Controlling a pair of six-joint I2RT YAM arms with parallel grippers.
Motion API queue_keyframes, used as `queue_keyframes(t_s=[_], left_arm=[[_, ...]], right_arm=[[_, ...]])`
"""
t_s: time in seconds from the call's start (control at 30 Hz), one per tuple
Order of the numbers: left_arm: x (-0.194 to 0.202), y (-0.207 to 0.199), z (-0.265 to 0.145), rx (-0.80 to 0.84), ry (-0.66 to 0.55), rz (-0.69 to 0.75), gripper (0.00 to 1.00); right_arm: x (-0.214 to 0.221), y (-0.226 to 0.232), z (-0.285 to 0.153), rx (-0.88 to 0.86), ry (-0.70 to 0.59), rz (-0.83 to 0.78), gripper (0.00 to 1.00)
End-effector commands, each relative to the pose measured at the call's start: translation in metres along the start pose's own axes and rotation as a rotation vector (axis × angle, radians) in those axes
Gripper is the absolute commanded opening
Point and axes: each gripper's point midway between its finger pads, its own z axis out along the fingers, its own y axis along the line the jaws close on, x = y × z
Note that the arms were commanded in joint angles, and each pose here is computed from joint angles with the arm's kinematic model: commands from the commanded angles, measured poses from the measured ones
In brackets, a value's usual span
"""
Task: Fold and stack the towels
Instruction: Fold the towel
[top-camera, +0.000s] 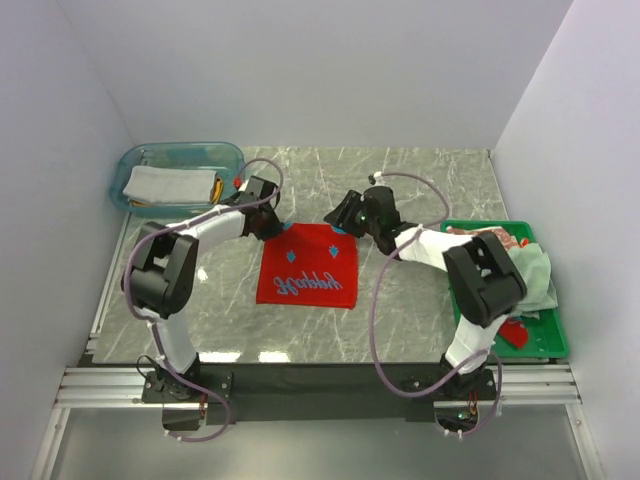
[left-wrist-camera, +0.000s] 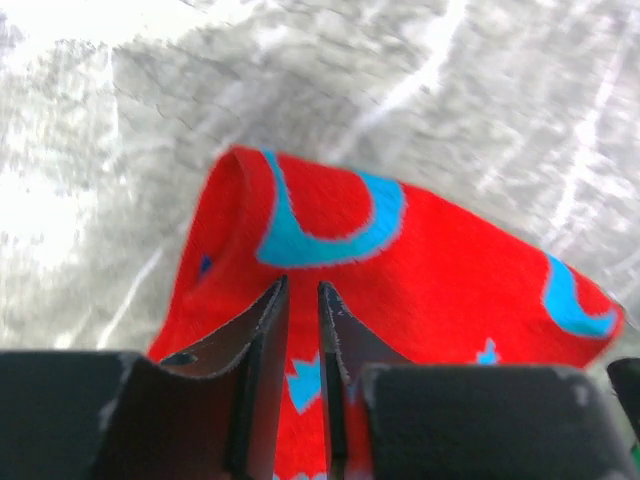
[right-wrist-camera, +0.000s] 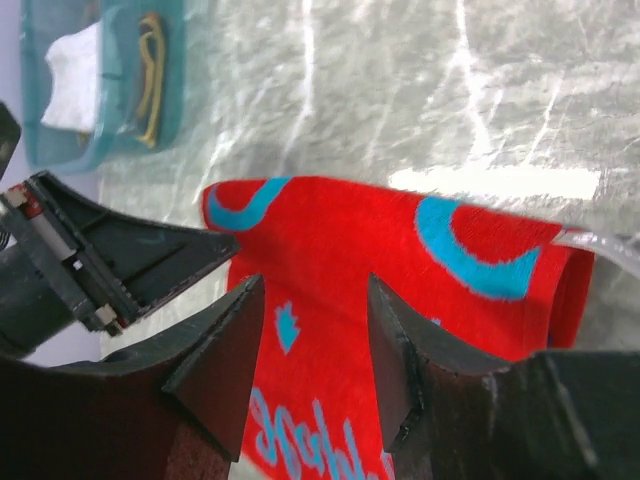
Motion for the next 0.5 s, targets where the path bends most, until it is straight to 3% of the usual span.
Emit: queue_keyframes(t_s=[0.0, 0.27, 0.47], left_arm=[[-0.014, -0.014, 0.008, 0.062, -0.024, -0.003, 0.23], [0.011, 0.044, 0.031, -0.018, 0.033, -0.084, 0.22], [0.026, 0.056, 0.026, -0.033, 0.056, -0.127, 0.26]], right_arm=[[-0.023, 0.006, 0.022, -0.042, -0.098, 0.065, 0.52], [-0.015, -0.078, 0.037, 0.116, -0.108, 0.184, 0.51], [-0.026, -0.098, 0.036, 0.161, -0.122, 0.189, 0.50]])
